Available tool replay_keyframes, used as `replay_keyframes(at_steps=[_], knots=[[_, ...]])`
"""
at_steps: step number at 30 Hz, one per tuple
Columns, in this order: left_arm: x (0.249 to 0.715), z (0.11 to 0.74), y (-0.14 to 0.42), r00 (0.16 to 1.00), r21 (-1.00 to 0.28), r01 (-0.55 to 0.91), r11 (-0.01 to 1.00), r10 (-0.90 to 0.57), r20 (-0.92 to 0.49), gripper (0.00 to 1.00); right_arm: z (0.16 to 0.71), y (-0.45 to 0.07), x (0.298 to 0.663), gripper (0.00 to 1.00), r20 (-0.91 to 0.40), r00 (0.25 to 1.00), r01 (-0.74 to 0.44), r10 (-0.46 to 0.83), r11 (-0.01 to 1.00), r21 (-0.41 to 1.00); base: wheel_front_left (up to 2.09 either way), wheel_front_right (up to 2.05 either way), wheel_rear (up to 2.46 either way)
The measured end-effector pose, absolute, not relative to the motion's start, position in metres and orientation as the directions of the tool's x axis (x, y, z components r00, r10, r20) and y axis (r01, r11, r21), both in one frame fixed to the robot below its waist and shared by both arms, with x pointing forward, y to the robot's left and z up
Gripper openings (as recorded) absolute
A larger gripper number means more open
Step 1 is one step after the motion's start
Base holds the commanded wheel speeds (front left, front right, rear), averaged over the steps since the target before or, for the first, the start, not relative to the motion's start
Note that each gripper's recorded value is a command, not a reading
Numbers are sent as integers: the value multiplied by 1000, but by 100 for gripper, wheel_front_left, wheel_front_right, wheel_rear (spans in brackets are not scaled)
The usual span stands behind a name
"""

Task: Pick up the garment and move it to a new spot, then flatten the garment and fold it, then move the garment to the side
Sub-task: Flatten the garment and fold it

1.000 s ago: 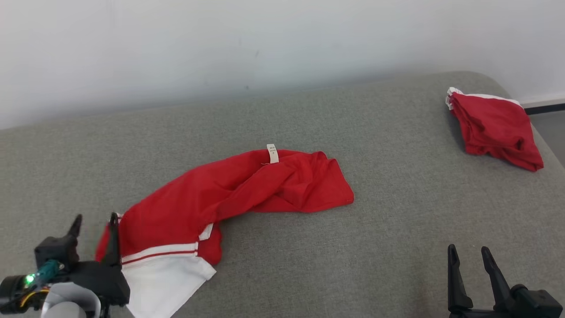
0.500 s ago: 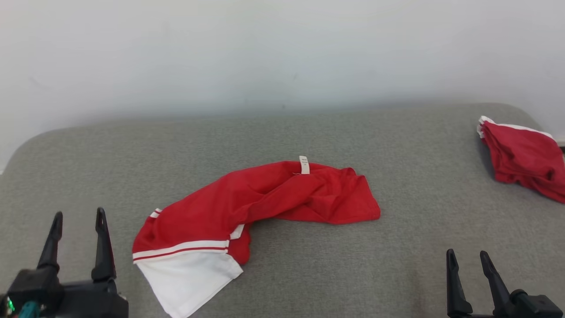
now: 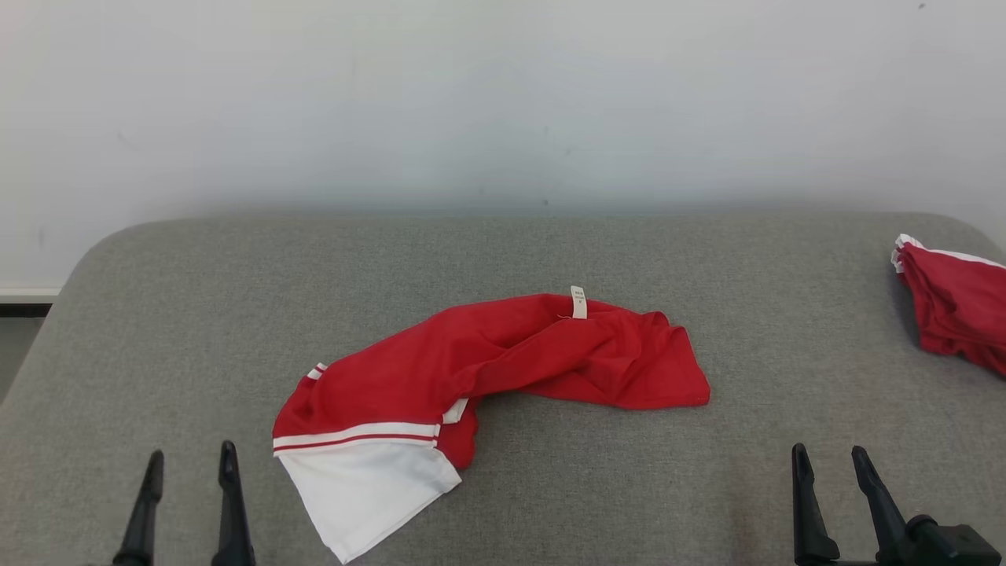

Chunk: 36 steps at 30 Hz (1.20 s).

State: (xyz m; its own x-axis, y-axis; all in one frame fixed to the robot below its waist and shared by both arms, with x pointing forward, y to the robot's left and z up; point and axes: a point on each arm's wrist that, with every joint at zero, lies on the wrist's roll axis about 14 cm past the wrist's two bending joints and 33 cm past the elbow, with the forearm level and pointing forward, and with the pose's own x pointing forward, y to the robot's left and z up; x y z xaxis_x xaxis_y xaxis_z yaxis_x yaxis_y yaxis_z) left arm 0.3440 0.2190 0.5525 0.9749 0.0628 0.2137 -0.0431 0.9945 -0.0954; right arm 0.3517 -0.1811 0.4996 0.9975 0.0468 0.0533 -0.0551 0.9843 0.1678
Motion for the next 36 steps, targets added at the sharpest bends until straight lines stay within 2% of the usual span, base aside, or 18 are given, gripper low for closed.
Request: replay_keyframes(at_steps=[11, 16, 26, 36], knots=[[334, 537, 217, 981, -114, -61, 992, 81, 177, 100, 494, -174, 353, 100, 22, 997, -75, 72, 983, 165, 0, 0, 0], [335, 538, 219, 980, -112, -64, 992, 83, 180, 100, 505, -168, 366, 100, 41, 993, -116, 111, 984, 138, 0, 0, 0], [332, 536, 223, 979, -109, -81, 991, 100, 179, 100, 526, -147, 424, 100, 8, 978, -209, 209, 976, 55, 0, 0, 0], [343, 529, 226, 982, -123, -93, 988, 111, 153, 100, 518, -126, 493, 100, -109, 957, -269, 268, 963, 2, 0, 0, 0]])
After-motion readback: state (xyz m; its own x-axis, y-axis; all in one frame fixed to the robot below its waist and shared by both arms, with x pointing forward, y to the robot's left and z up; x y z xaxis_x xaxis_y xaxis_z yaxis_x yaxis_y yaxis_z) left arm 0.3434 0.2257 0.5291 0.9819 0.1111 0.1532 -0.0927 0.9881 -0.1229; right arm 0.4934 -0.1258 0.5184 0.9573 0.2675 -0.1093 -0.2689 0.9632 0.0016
